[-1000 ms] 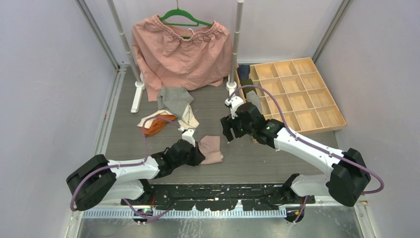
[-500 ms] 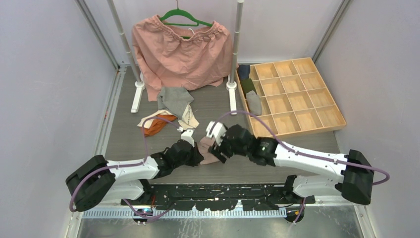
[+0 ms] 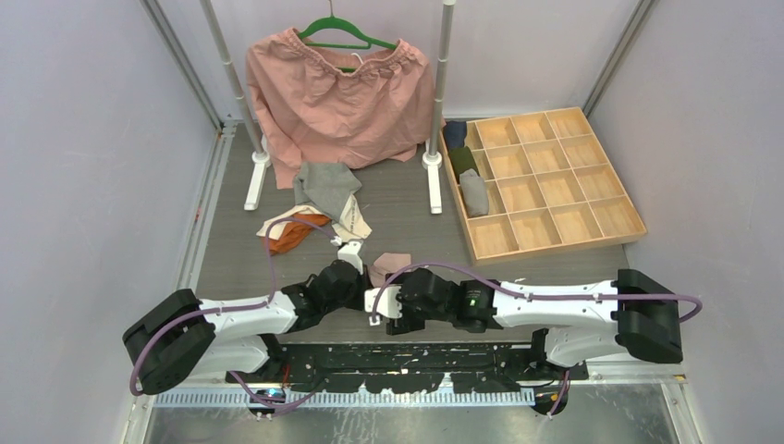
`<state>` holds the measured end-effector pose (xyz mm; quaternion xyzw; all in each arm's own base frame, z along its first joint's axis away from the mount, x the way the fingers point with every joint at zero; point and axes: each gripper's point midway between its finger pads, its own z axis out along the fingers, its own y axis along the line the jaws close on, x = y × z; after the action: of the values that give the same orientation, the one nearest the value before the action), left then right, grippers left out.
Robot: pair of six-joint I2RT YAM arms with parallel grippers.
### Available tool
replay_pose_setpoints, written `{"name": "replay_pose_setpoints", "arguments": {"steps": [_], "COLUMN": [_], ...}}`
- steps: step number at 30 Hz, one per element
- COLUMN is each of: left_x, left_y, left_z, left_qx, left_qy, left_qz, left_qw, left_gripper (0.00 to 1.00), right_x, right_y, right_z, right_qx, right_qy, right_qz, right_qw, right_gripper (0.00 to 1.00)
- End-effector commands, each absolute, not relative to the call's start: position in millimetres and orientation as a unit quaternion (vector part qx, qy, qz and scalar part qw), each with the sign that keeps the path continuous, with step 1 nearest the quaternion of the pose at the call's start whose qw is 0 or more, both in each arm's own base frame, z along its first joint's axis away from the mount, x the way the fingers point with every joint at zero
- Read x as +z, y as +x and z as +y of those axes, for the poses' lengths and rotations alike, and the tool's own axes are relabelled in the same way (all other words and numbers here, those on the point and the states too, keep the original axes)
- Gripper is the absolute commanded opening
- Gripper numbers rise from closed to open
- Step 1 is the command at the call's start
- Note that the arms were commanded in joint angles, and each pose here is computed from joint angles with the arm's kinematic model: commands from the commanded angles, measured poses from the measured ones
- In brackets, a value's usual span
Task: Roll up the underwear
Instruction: Roll the underwear to the center of the board.
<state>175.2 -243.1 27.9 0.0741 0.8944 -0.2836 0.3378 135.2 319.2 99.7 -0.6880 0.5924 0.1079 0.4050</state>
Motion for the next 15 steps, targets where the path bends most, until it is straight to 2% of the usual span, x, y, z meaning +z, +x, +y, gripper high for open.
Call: {"name": "replay_pose_setpoints", "arguments": {"steps": [1,15], "left_x": [25.0,27.8], "left_y": [175.0,175.7], "left_z": [-239.3,-245.6], "left_qx": [-0.265,-0.270], "left_qy": [0.084,0.092], "left_qz": [0.902,0.901], "left_qw": [0.331,0.326], "left_gripper": [0.01,0.01], "right_x": [100.7,74.0], "right_y": [141.2,150.9], "right_z": [329.2,334.4], "right_qx": [0.081,0.021], "right_qy": [-0.728,-0.770], "right_qz": [0.529,0.486], "right_qw": [0.428,0.414], "right_gripper": [0.78,0.75]}}
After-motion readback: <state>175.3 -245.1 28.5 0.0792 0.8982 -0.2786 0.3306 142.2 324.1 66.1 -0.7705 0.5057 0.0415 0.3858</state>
